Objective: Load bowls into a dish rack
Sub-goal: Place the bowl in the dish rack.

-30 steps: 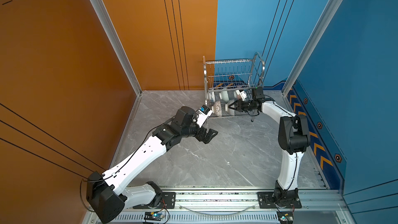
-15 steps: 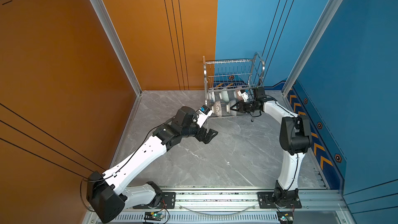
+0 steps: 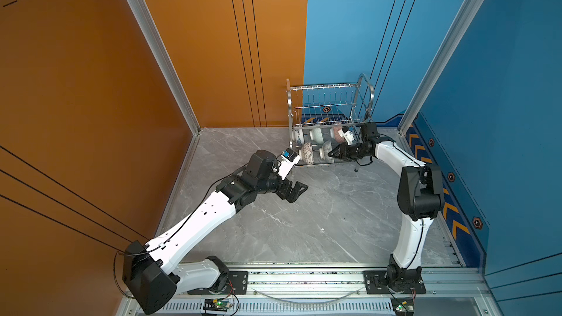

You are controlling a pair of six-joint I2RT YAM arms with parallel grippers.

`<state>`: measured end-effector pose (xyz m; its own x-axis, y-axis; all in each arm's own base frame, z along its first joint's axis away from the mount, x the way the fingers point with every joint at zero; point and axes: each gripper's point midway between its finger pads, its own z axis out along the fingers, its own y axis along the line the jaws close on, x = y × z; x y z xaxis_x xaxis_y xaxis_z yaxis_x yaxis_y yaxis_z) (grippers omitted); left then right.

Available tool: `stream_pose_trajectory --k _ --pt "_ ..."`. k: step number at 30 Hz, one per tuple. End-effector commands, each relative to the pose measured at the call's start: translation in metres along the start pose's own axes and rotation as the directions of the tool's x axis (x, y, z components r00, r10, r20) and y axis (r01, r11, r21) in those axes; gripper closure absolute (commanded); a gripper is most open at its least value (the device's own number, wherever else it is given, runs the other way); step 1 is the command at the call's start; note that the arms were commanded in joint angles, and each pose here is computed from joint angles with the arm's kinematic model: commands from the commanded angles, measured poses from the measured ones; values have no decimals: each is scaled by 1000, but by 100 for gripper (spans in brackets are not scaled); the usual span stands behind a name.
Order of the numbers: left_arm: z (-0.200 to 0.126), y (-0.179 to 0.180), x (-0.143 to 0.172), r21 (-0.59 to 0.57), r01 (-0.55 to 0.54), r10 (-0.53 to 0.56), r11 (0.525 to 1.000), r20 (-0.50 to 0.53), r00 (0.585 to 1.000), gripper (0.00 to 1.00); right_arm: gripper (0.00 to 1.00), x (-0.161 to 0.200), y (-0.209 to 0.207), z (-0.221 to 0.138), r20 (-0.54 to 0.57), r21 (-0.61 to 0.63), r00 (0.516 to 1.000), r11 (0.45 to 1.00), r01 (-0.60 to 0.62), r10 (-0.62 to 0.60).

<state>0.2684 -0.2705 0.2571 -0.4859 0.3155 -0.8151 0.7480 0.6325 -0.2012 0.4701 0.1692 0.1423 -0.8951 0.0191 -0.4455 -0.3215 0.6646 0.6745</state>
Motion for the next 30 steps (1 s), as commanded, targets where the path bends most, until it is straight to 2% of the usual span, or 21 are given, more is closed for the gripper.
stream_pose_trajectory --k 1,30 --pt "5 -3 6 7 -17 17 1000 -12 1000 2 66 3 4 -13 6 23 1000 1000 14 -14" --pt "6 -4 8 4 -26 26 1000 -18 999 2 66 20 4 -34 46 40 999 999 -6 4"
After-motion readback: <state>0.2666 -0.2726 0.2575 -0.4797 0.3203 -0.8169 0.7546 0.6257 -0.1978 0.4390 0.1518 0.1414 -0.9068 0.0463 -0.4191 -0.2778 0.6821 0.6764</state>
